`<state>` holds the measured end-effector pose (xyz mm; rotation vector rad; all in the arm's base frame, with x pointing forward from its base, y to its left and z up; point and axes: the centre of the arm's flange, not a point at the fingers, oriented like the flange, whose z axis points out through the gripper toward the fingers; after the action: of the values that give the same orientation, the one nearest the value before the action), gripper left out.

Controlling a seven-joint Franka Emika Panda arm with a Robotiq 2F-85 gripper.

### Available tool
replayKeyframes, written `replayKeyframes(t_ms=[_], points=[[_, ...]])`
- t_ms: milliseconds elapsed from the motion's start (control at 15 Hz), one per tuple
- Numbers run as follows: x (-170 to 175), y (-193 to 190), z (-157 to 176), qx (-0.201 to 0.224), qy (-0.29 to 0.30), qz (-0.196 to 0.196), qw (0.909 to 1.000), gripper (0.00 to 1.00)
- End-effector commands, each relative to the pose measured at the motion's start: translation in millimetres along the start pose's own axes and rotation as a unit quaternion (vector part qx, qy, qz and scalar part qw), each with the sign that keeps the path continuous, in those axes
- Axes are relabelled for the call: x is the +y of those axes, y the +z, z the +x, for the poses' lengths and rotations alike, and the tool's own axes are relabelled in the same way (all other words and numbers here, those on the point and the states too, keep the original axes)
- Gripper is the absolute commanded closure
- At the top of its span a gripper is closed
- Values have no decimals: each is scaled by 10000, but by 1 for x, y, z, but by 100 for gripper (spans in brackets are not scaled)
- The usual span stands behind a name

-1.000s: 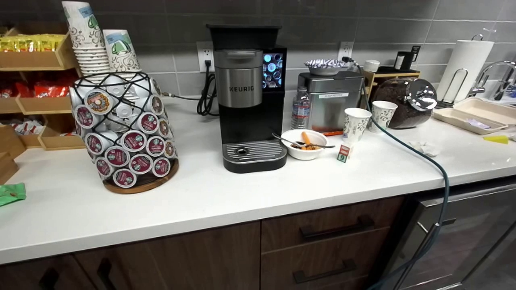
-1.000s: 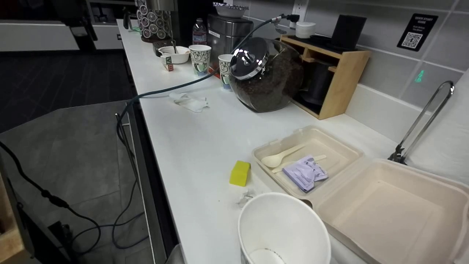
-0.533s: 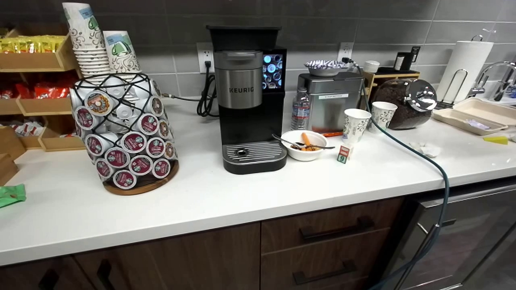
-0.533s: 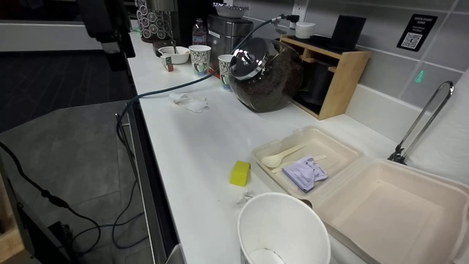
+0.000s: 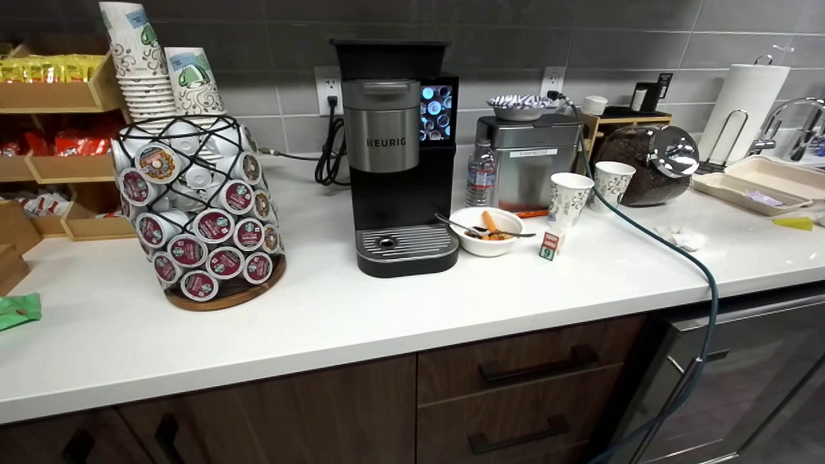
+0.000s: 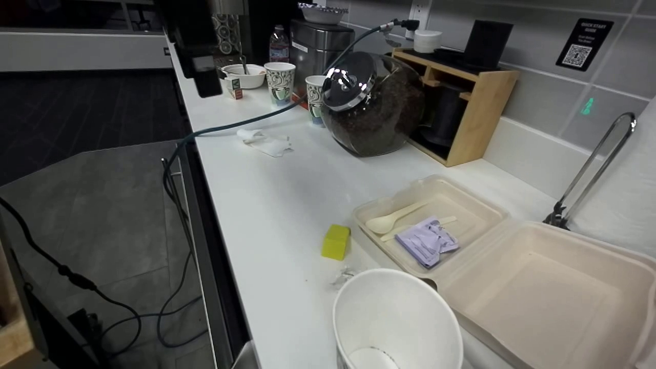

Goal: Pick up the yellow block on the right and put it on the letter blocks on the left

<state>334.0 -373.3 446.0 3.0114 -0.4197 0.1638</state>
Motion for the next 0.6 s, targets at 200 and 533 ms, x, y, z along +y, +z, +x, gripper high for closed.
replayKeyframes(t_ms=[200,533], points=[[90,24,67,-487,-1487,590,9859,0],[135,88,62,-1511,-1979,239,9682,0]])
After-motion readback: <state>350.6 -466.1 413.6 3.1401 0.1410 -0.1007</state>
